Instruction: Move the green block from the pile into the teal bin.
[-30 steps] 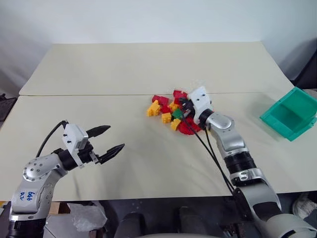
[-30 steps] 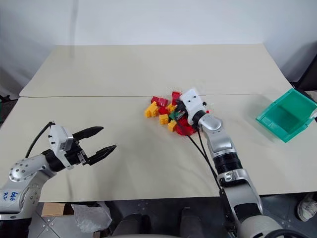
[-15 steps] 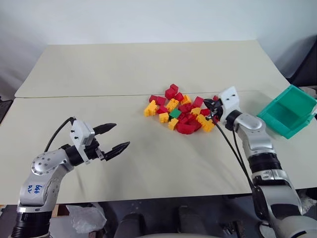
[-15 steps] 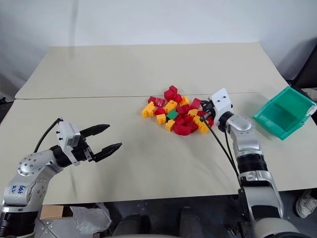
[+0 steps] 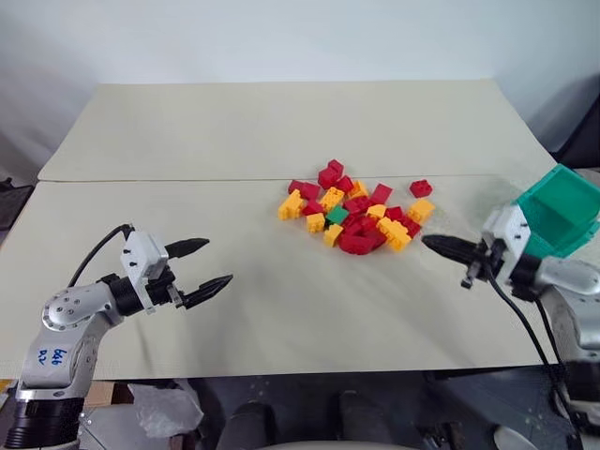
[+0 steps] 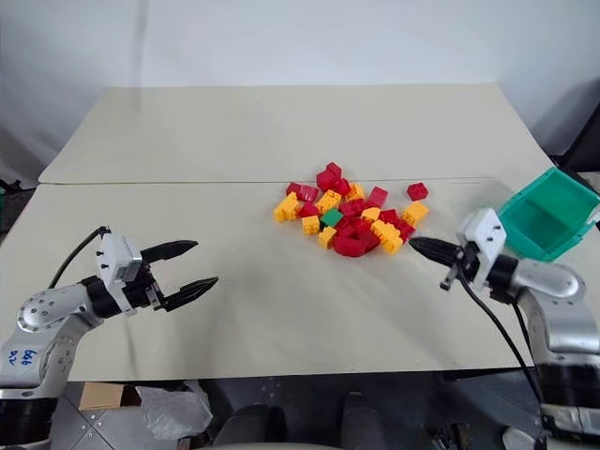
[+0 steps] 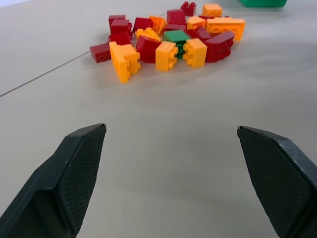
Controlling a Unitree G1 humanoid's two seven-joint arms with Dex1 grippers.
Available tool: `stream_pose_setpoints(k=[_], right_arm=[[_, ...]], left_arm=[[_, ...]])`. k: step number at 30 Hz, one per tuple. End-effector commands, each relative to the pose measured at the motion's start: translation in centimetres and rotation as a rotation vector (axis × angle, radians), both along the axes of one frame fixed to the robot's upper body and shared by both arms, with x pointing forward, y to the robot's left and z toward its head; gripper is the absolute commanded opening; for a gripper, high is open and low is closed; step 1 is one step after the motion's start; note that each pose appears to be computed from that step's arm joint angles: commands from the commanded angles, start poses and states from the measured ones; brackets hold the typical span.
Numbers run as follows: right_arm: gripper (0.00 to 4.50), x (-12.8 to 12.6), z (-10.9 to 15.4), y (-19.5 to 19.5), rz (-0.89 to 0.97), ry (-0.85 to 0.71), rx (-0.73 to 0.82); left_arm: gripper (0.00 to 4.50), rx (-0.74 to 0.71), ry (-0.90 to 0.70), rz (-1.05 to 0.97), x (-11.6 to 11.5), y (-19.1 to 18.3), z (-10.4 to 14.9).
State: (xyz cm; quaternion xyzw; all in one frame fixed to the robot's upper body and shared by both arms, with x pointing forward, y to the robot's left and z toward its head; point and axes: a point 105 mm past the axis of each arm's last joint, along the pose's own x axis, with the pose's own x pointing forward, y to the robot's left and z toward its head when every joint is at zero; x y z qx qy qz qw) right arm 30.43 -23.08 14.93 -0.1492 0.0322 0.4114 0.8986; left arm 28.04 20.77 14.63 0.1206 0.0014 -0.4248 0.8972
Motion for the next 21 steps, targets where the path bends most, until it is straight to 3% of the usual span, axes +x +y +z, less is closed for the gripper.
stream_pose_setpoints(k=[1, 9, 14, 21], right_arm=[[0.94, -0.7, 0.8, -0.2, 0.004, 0.017, 0.001], [3.59, 1.7, 3.1, 5.0, 0.056, -0.012, -0.002], [3.59, 4.4, 4.1, 9.2, 0.050, 0.074, -0.012], [3.59, 8.8, 3.4, 14.1, -0.006, 0.108, -0.076]], left_arm=[[4.50, 0.011, -0.046, 0.006, -0.1, 0.6, 1.0], [4.50, 0.010, -0.029, -0.024, -0.3, 0.4, 0.8], [4.50, 0.001, -0.040, -0.027, 0.1, -0.1, 1.0], [4.50, -0.023, -0.045, -0.029, 0.1, -0.9, 1.1]])
